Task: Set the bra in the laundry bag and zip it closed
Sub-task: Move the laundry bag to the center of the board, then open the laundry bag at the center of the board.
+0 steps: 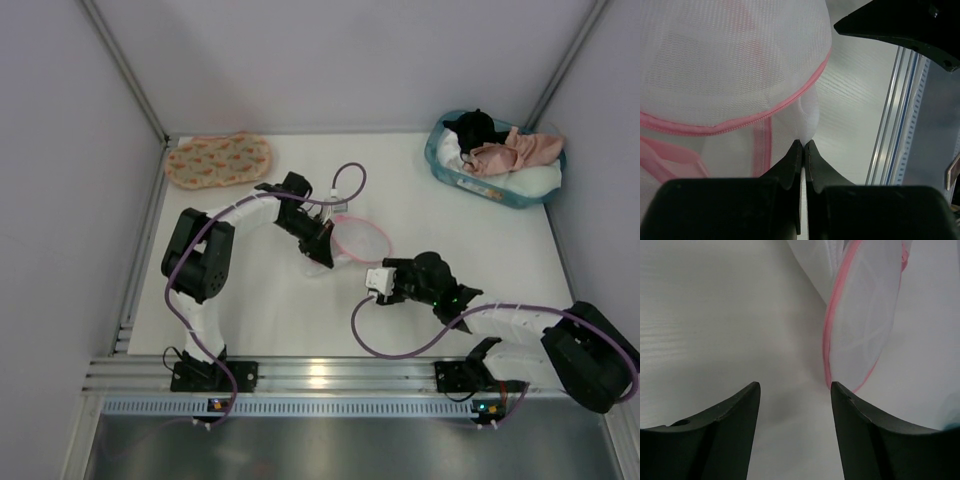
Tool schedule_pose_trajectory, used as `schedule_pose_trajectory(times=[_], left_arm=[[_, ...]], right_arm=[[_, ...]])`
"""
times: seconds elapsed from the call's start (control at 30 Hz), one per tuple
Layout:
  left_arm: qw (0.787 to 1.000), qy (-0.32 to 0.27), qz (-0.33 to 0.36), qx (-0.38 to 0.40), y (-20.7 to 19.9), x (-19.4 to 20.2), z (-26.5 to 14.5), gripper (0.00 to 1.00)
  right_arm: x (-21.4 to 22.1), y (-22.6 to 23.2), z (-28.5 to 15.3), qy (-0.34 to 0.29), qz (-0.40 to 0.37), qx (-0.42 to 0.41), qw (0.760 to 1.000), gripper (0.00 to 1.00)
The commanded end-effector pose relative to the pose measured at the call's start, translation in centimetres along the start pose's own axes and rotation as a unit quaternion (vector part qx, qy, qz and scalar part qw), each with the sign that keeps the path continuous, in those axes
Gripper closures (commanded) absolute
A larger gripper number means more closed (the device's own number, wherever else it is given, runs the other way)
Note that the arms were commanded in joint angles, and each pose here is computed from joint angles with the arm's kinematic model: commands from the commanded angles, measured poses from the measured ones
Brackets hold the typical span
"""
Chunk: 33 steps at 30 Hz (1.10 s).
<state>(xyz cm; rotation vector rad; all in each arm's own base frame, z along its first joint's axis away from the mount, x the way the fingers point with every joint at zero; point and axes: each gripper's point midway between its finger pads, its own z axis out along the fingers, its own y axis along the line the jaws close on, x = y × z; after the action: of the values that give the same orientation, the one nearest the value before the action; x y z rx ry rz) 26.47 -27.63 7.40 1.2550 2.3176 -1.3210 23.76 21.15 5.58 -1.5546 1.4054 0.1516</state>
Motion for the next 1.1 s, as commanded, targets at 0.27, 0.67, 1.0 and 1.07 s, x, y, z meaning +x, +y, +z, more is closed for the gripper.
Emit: schedule_pose_trajectory(times=[0.27,0.67,1.0,1.07], left_arm=[[1.000,0.003,0.000,0.029,-1.1,0.4,-0.3,1.00],[0.998,0.020,0.059,-0.008,-1.8,2.5,-1.8,1.00],[0.979,0.047,0.180,-0.089,0.3,3.3,-4.5,0.96],[0.962,0.054,0.242,-0.118,1.3,3.2,-5.2,0.96]], right_arm=[[-3.1,-4.3,2.7,-0.032,-0.056,0.045,0.997,0.44],[-5.5,-9.2,1.2,-0.028,0.123,0.010,0.992,1.00],[-5.9,-6.0,-3.1,-0.014,0.267,-0.088,0.959,1.00],[-4.9,-6.5,-3.2,0.000,0.332,-0.088,0.939,1.00]])
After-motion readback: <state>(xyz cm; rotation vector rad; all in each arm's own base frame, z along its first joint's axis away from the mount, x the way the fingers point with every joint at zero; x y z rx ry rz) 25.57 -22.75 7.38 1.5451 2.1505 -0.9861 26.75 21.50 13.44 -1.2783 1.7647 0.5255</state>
